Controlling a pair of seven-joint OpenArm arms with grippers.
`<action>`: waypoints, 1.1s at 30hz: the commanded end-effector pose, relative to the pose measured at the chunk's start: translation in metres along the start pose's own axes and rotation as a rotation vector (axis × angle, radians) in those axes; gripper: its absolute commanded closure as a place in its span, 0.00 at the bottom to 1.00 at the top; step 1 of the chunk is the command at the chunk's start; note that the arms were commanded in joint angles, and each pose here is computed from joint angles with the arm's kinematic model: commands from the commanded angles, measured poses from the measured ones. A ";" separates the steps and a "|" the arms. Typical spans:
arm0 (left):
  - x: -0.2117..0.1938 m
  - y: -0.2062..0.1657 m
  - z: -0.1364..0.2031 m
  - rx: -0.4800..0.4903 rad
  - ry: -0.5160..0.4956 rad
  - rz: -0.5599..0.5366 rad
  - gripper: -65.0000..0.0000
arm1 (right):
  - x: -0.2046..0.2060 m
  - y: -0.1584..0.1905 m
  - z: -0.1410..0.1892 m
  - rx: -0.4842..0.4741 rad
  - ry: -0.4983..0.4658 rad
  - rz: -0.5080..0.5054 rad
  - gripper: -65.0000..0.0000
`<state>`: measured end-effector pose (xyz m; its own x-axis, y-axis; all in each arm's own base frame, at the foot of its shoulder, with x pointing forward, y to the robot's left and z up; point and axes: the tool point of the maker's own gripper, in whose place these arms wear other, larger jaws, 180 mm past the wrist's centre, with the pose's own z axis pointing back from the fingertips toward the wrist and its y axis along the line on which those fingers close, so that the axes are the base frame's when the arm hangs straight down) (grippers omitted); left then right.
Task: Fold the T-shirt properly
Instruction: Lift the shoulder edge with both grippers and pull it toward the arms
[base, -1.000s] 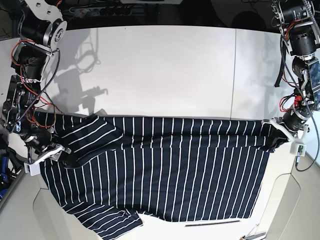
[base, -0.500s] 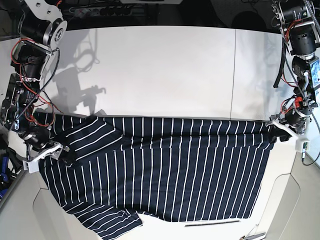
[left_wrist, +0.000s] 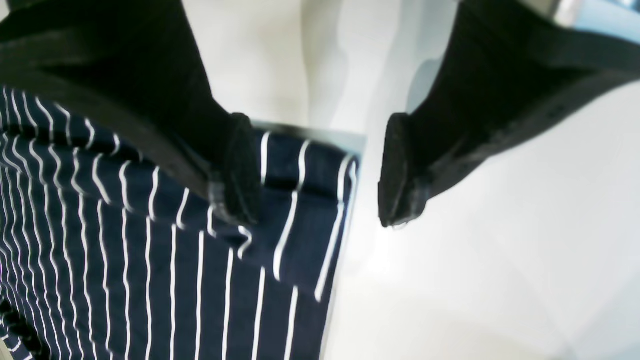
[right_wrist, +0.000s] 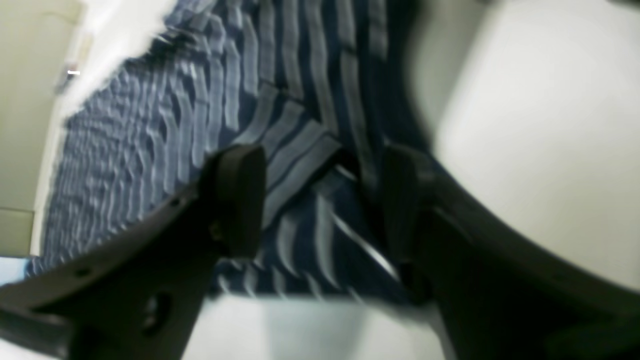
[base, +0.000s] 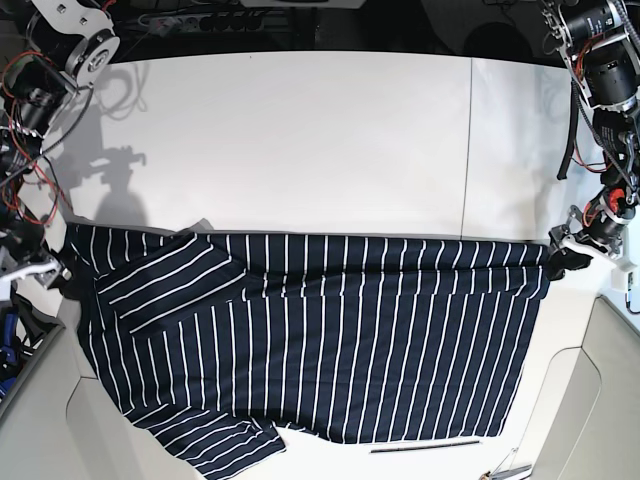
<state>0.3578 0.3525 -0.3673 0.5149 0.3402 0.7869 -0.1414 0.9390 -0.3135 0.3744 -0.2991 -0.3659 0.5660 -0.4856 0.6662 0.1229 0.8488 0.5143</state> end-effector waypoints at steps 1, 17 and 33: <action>0.021 -0.002 0.003 -0.014 -0.058 -0.016 0.33 | 0.022 -0.001 0.009 0.007 -0.062 0.021 0.44; -0.005 0.015 -0.005 0.026 -0.068 0.050 0.27 | -0.022 -0.028 0.021 -0.039 -0.017 -0.014 0.44; -0.027 -0.002 -0.026 -0.006 -0.014 0.108 0.29 | -0.056 0.009 -0.009 0.049 0.005 -0.071 0.44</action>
<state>0.3635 0.3374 -0.4057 0.4744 0.4539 0.7543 -0.1952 0.8898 -0.4126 0.3447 -0.2572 -0.4129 0.5736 -0.5540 0.6034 0.1386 0.7916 0.5951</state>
